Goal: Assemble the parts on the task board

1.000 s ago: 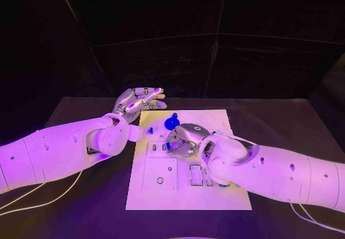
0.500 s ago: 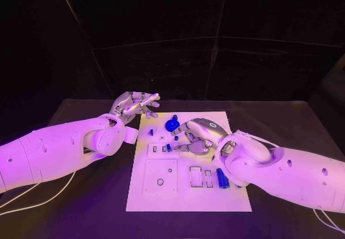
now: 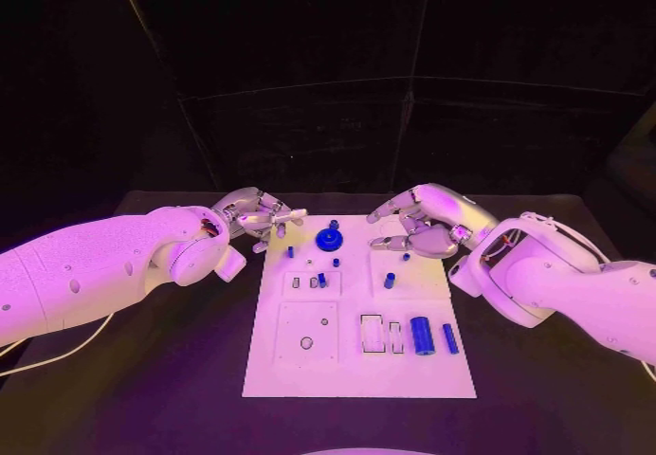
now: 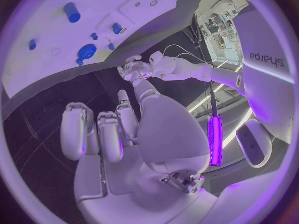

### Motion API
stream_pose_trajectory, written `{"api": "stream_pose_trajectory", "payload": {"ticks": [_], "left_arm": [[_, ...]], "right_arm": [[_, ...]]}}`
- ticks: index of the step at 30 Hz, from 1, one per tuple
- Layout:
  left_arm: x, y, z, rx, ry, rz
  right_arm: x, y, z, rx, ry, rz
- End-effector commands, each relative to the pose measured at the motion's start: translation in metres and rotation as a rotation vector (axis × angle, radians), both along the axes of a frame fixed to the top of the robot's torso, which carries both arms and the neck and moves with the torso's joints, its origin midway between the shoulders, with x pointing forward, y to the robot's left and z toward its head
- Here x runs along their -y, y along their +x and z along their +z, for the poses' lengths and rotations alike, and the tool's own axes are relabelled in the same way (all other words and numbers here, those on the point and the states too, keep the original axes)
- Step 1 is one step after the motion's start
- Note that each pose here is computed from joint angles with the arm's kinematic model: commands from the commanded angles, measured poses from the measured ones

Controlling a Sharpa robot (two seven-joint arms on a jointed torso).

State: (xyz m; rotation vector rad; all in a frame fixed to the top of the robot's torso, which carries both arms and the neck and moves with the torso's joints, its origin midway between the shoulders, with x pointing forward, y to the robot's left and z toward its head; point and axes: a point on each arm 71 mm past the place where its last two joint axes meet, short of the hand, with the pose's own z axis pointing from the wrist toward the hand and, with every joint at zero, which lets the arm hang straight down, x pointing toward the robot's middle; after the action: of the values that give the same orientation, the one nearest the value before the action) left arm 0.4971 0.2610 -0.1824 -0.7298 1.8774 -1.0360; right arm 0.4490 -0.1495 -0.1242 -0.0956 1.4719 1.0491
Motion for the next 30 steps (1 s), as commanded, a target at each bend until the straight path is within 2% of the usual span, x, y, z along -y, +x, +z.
{"api": "stream_pose_trajectory", "payload": {"ticks": [1, 7, 11, 18, 30], "left_arm": [[0.005, -0.0064, -0.0093, -0.112, 0.295, -0.101], [0.021, -0.0089, -0.0140, -0.187, 0.479, -0.169], [0.031, -0.0076, -0.0177, -0.210, 0.535, -0.193], [0.047, -0.0038, -0.0222, -0.225, 0.595, -0.225], [0.068, 0.0004, -0.0296, -0.231, 0.634, -0.257]], "right_arm": [[0.011, 0.009, 0.005, -0.073, 0.127, -0.035], [0.028, 0.030, 0.006, -0.086, 0.158, -0.124], [0.031, 0.038, 0.005, -0.094, 0.158, -0.152], [0.029, 0.044, 0.003, -0.107, 0.146, -0.168], [0.026, 0.048, 0.000, -0.121, 0.120, -0.171]]}}
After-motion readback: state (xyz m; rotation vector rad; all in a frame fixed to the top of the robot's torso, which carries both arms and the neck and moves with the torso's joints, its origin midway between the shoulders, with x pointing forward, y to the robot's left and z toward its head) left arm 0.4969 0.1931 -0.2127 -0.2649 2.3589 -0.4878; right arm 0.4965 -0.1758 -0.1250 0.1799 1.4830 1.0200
